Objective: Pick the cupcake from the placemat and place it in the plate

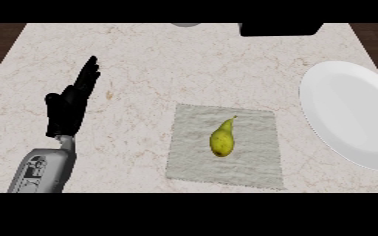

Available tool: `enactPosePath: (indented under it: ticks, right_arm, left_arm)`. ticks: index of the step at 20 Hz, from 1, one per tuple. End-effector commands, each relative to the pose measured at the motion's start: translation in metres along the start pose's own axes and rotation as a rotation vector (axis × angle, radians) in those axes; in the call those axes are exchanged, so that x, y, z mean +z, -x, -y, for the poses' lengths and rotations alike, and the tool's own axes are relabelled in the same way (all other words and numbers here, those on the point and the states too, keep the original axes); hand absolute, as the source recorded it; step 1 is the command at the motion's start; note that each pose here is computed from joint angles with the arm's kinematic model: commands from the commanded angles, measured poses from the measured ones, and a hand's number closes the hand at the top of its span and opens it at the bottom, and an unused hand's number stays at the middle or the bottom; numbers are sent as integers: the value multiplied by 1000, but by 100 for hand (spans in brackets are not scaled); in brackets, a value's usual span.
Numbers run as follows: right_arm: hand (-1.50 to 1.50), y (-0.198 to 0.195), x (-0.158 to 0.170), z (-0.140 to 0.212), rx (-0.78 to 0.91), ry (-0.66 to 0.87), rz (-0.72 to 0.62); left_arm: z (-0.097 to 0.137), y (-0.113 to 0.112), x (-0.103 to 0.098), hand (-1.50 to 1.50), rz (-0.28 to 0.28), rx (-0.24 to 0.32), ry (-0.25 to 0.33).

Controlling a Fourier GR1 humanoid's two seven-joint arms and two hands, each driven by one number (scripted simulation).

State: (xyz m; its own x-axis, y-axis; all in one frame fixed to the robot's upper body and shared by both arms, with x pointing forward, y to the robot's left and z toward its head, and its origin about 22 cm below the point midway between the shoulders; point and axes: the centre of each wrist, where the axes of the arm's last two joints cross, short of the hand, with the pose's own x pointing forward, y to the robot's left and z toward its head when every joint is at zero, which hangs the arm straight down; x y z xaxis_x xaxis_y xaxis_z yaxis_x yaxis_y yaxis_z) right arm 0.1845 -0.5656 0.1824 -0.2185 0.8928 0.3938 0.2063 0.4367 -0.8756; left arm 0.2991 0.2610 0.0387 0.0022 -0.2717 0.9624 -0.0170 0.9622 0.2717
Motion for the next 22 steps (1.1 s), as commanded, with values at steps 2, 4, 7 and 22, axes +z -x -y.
enactPosePath:
  ticks: [2,4,7,22]
  right_arm:
    - [150,28,9,27,-149,-9,74]
    - [150,39,19,-2,-157,-68,90]
    - [150,23,-32,6,-179,-106,62]
    - [150,-16,-102,-154,50,-310,67]
  left_arm:
    - [27,-11,-5,0,26,7,44]
    - [-5,-6,-5,0,9,3,44]
    - [22,-3,-12,0,18,-3,46]
    - [18,-10,-16,0,2,-8,19]
